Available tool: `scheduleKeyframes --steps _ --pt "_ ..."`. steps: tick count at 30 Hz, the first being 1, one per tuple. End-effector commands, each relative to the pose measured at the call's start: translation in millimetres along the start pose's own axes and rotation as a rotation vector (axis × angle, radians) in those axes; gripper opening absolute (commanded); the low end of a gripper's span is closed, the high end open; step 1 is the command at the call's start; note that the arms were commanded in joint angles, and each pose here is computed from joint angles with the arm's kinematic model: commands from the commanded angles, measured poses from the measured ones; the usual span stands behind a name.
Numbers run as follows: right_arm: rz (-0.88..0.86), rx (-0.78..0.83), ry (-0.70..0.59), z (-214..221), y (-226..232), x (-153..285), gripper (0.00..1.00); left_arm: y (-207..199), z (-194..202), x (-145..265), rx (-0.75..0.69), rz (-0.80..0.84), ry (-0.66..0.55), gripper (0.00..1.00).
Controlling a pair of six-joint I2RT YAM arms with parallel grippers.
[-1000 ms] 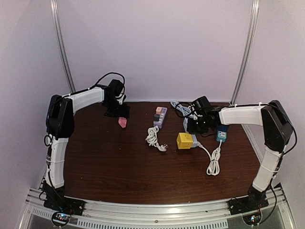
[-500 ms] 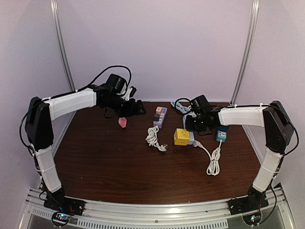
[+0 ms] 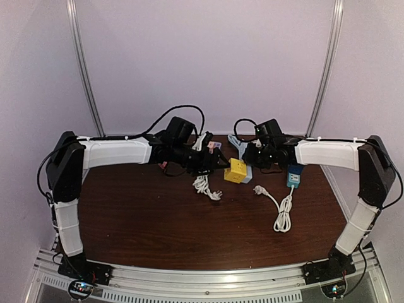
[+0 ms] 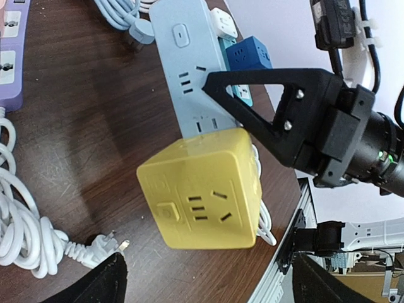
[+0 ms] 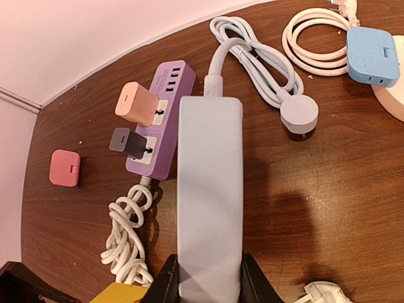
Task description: Pull the plug off the socket
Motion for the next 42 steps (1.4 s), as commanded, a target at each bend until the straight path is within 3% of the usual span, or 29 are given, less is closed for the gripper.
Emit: scheduleKeyframes --steps 1,10,19,24,33,42 --pt "-0.173 -0.054 -0.144 -34 30 31 0.0 -6 -11 -16 0.001 0.069 -0.02 0.92" --pt "-0.209 -0.061 -0.152 -32 38 37 0.0 -9 -19 -28 0.008 0.08 -0.016 0.9" --pt "-0.147 -0.043 -0.185 -29 39 39 0.0 -7 -18 -37 0.042 0.103 0.0 0.62" --pt "-0.118 -0.028 -0.2 -28 36 40 0.0 -11 -14 -42 0.046 0.131 0.022 0.57" --pt "-0.012 0.033 -0.207 -20 20 34 0.0 -21 -16 -33 0.047 0.187 0.011 0.0" --pt "0.071 0.061 -0.189 -8 -18 26 0.0 -37 -27 -4 0.021 0.242 -0.067 0.0"
Point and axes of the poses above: each gripper's point midway between its finger pads, its own x axis back along the fingers, its own y axis along the line the jaws close on, z = x × y, the point moved 10 cm from there along x, back along the fingers, and after that the axes turned 5 degrees about x, right-handed, at the moved point
